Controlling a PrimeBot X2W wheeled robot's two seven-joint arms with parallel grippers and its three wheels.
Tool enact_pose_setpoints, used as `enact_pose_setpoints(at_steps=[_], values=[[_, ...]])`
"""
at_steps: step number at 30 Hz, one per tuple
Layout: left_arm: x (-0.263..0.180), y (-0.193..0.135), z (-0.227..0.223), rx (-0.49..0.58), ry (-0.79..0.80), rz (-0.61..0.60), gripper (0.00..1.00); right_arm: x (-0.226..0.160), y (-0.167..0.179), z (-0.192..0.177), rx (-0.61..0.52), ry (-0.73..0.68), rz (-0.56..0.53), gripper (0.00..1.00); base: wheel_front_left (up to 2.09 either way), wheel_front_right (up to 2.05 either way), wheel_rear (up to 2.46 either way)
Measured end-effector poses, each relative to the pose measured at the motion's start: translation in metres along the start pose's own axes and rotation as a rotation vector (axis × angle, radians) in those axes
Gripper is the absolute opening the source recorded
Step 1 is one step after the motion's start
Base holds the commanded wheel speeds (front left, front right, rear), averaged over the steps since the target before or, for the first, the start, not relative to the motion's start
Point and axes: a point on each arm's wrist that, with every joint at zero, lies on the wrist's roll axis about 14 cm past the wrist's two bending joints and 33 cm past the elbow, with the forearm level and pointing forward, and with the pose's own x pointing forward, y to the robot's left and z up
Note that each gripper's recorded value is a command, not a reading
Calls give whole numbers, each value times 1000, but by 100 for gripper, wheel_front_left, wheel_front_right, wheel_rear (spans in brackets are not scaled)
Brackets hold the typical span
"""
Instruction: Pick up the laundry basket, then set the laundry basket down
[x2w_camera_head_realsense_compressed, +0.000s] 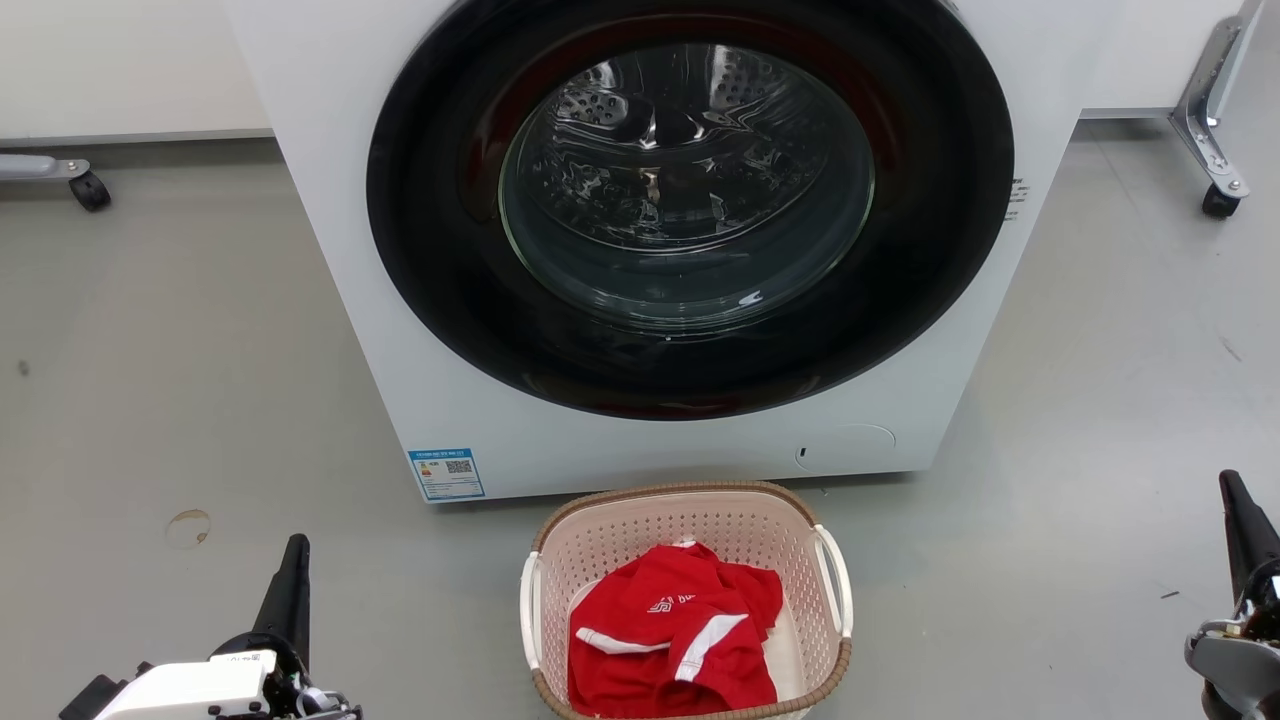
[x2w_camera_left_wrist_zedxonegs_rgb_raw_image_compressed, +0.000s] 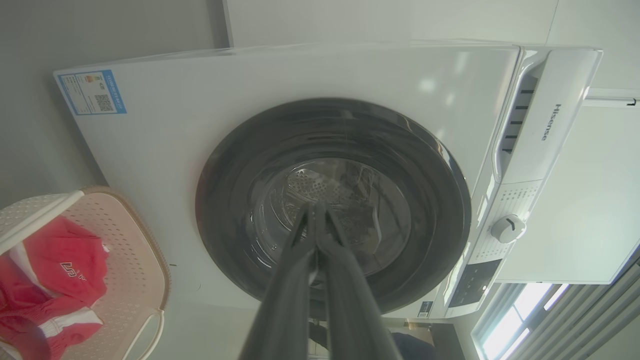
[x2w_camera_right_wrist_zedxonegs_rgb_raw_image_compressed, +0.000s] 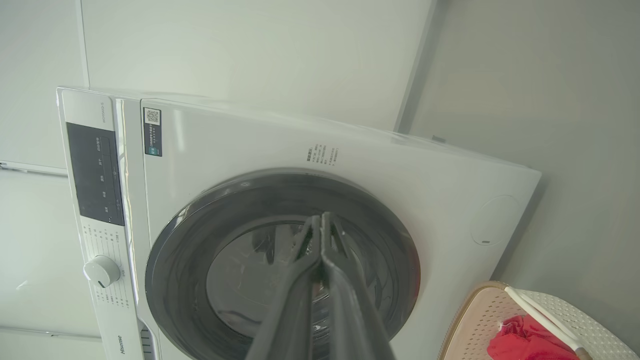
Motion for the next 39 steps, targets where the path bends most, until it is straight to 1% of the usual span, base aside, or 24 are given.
enact_pose_setpoints(at_steps=[10,11,13,14,15,18,39], values=[[0,0,0,0,0,0,0,0,0,0,0,0,0,0,0,0,0],[-1,2,0,-1,0,7,100,-1,-2,0,2,0,-5,100,0,0,0],[-2,7,-1,-5,0,21,100,-2,-7,-2,9,1,-19,100,0,0,0],[-9,23,-3,-18,-2,69,100,-9,-23,-9,34,4,-64,100,0,0,0],[-13,32,-4,-24,-2,95,100,-13,-31,-13,47,7,-89,100,0,0,0],[-21,45,-5,-30,-6,132,100,-21,-45,-22,66,15,-130,100,0,0,0],[-17,27,-4,-16,-36,77,100,-17,-34,-32,22,33,-99,100,0,0,0]])
